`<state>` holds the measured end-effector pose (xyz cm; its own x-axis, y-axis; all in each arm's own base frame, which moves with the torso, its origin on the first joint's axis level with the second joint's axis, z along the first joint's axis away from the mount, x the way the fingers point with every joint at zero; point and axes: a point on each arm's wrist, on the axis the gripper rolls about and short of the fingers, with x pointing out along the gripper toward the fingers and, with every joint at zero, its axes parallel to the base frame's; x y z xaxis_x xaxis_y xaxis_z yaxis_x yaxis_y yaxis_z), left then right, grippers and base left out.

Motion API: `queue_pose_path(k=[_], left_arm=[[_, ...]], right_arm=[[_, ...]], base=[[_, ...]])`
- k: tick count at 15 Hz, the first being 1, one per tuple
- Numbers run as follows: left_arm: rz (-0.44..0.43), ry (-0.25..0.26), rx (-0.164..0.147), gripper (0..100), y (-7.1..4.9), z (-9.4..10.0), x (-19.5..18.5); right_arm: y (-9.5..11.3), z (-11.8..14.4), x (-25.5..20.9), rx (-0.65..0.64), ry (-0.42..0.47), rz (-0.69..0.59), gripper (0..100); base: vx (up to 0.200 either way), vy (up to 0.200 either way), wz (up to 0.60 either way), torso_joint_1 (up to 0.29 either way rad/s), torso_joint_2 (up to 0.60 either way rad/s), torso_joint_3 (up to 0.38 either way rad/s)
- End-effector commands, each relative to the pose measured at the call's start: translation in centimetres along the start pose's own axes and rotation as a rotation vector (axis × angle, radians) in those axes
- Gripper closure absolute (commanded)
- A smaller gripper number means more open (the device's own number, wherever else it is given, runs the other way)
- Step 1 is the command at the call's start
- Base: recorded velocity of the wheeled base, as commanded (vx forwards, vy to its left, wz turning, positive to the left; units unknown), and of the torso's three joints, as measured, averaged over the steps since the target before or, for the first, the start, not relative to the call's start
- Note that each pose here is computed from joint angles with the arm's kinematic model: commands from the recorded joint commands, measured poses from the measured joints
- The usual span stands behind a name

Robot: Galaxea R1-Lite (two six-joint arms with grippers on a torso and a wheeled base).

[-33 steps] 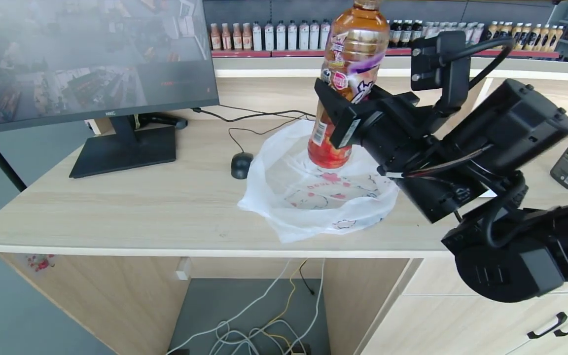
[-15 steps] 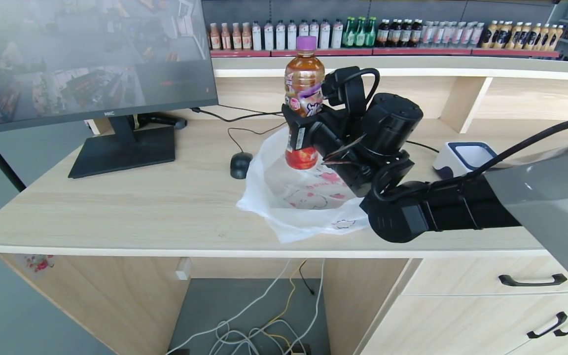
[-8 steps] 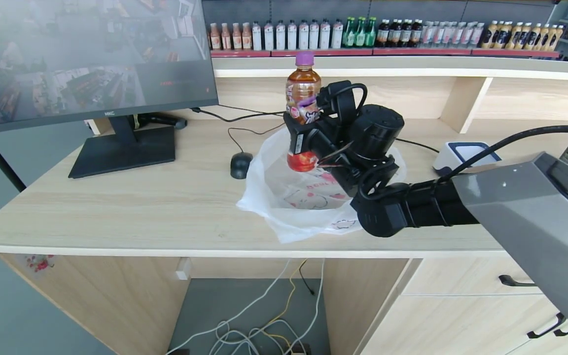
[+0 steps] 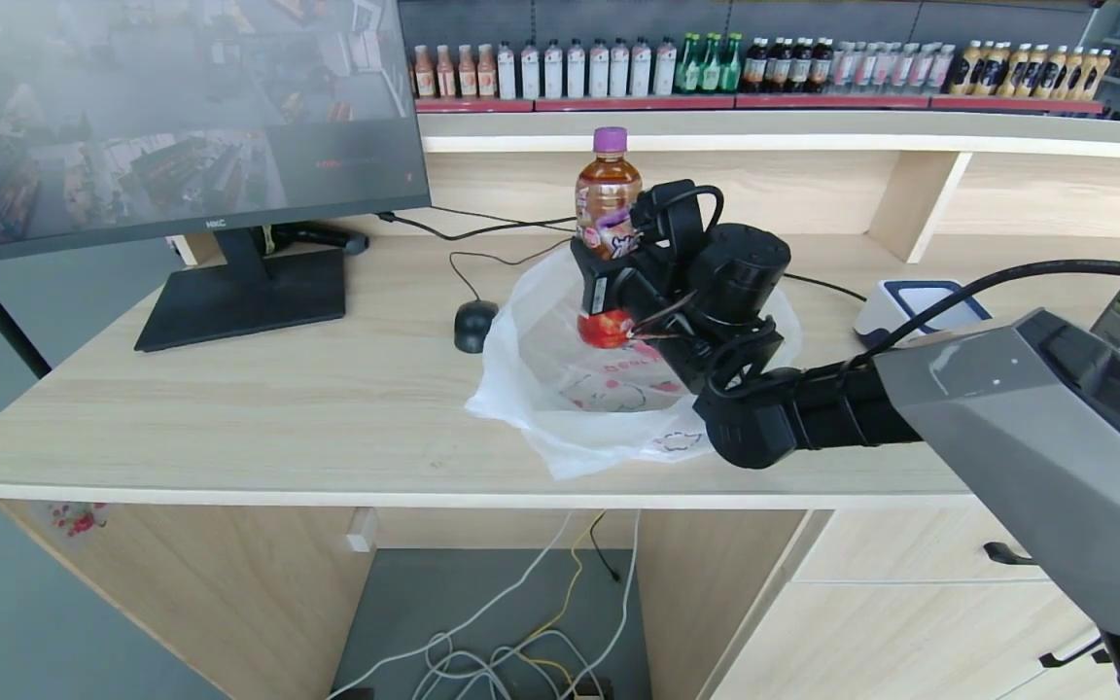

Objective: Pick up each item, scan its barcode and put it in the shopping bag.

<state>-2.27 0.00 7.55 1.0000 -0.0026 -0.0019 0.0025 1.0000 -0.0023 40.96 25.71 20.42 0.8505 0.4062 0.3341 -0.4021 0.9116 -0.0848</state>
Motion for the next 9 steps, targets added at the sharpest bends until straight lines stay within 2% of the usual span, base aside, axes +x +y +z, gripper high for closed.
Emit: queue_pose_path(k=[1, 9], left_arm=[[-0.001, 0.0, -0.001, 0, 0.0, 0.0, 0.0], [-0.001, 0.0, -0.001, 0, 0.0, 0.0, 0.0]], right_arm=[[-0.09, -0.35, 0.03, -0.002, 0.006, -0.002, 100], [-0.1, -0.85, 0.01, -0.003, 0.015, -0.002, 100]], base=[[0.0, 0.0, 0.0, 0.0, 0.0, 0.0], [0.0, 0.0, 0.0, 0.0, 0.0, 0.0]])
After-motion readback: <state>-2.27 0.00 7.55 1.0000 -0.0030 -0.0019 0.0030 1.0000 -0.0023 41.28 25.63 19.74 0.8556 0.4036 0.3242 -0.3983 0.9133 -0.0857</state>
